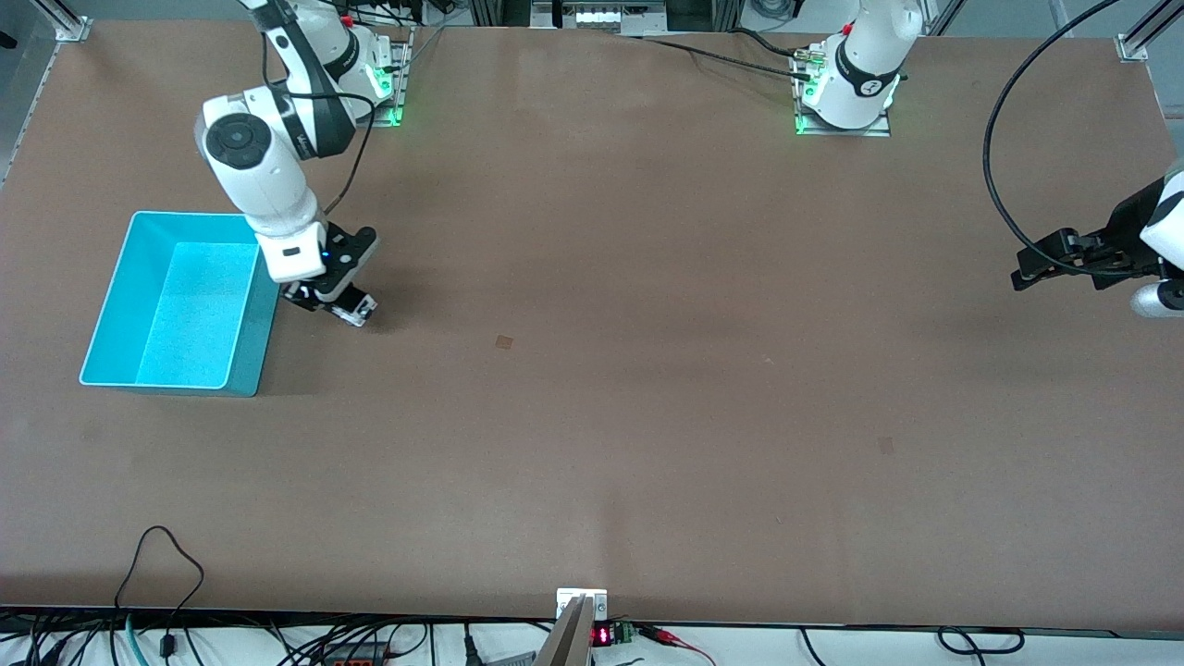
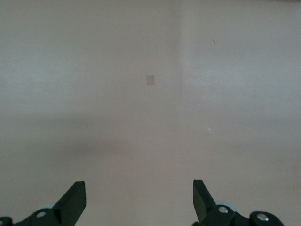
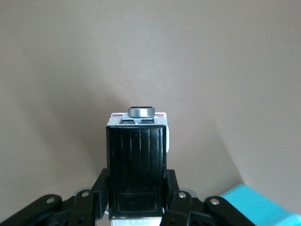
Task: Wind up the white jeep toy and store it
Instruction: 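Lift the jeep with the right gripper and carry it over the teal box, then lower the jeep into the teal box with the right gripper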
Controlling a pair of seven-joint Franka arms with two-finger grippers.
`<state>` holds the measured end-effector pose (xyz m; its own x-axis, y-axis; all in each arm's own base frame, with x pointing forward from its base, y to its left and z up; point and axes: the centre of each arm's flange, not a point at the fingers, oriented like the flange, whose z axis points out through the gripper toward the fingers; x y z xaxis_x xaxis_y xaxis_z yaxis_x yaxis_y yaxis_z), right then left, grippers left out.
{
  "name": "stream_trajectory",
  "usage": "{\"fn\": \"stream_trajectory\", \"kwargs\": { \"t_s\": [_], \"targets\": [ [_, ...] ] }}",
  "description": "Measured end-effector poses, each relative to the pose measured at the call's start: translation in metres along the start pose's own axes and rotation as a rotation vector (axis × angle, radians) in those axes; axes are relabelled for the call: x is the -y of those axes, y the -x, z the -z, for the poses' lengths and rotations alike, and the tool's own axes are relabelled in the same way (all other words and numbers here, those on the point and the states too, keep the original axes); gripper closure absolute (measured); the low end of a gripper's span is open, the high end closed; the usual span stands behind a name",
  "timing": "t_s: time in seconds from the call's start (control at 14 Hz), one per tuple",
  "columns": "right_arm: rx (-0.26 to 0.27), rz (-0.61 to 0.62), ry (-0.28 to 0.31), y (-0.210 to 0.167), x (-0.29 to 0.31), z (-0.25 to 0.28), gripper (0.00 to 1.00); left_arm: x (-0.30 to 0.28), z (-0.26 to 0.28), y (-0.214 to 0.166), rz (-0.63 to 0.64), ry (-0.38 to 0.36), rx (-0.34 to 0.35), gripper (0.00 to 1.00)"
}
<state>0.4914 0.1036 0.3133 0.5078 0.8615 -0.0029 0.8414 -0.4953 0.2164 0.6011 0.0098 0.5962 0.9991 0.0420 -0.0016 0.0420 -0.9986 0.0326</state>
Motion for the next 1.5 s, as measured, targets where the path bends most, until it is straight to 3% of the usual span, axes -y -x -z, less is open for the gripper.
{"fn": "stream_trajectory", "kwargs": {
  "t_s": [0.21,0.5,0.86,1.0,1.5],
  "targets": [
    [0.011,-0.151,0.035,0.034,-0.031,0.012,0.5,0.001,0.0,0.0,0.002,0.0,0.0,0.0],
    [0.064,-0.399,0.034,0.094,-0.071,0.017,0.5,0.001,0.0,0.0,0.002,0.0,0.002,0.0],
    [0.059,-0.73,-0.092,0.109,-0.091,0.032,0.5,0.002,-0.001,0.0,0.003,0.0,0.003,0.0],
    [0.091,-0.826,-0.117,0.123,-0.099,0.034,0.5,0.002,-0.002,0.001,0.002,0.0,0.012,0.0],
    [0.168,-0.994,-0.169,0.18,-0.13,0.026,0.5,-0.005,-0.003,0.003,-0.009,0.001,0.024,0.0]
  ]
}}
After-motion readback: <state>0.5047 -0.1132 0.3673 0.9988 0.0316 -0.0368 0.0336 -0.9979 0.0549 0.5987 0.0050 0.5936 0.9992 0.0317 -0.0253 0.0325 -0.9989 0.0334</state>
